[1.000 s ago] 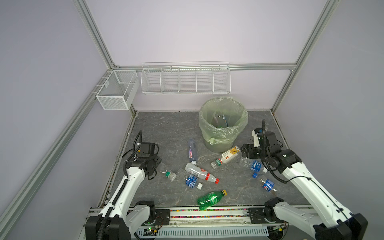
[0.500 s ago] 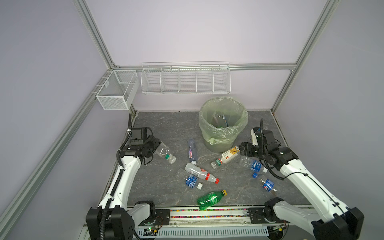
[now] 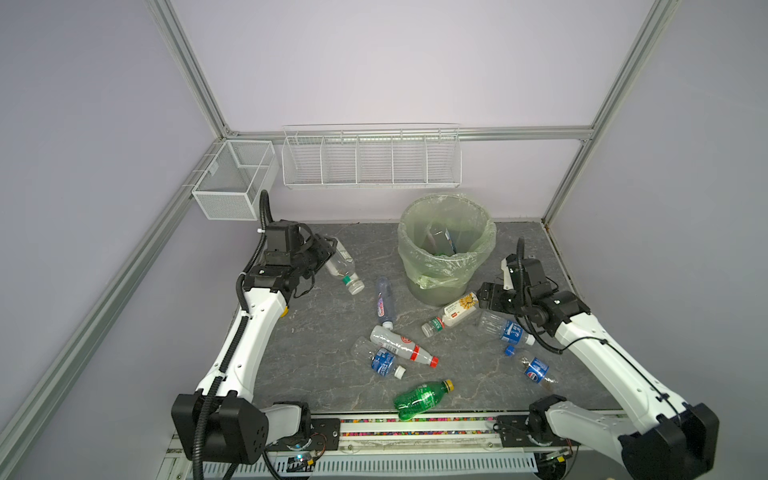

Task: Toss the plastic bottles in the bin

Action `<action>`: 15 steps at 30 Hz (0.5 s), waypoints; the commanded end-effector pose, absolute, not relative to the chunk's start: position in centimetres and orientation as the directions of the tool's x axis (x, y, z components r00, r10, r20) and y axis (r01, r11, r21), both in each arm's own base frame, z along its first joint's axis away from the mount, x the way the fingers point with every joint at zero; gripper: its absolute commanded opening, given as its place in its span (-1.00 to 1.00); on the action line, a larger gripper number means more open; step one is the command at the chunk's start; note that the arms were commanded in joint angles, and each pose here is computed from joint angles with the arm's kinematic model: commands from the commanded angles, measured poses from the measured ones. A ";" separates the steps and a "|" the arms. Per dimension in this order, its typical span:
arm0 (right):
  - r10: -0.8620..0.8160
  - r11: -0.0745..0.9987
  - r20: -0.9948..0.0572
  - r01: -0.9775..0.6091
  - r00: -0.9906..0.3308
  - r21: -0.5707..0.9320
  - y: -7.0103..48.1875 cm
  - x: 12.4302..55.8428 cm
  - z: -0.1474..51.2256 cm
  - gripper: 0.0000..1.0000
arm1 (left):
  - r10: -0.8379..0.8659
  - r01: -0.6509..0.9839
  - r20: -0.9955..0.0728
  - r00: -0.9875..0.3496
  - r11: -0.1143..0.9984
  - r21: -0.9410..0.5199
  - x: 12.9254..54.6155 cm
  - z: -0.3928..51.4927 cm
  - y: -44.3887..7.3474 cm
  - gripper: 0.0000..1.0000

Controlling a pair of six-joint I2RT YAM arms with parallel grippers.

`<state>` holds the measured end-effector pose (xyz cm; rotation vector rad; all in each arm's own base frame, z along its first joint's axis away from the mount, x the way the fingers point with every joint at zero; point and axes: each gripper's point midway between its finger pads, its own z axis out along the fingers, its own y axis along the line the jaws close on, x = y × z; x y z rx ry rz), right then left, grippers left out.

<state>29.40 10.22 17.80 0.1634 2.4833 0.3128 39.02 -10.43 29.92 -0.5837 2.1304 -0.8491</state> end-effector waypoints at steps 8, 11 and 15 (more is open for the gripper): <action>0.228 0.961 -0.574 0.086 -0.786 0.264 8.9 28.3 17.6 0.77 | -0.517 0.150 -0.572 -0.637 0.645 -0.750 42.1 37.6 -16.8 -0.04; 0.228 0.961 -0.577 0.088 -0.784 0.261 8.7 28.2 17.7 0.76 | -0.492 0.218 -0.594 -0.637 0.624 -0.750 42.6 39.7 -18.9 -0.04; 0.228 0.962 -0.578 0.090 -0.784 0.257 8.5 28.0 17.6 0.77 | -0.477 0.270 -0.599 -0.643 0.591 -0.760 43.1 41.3 -21.3 -0.04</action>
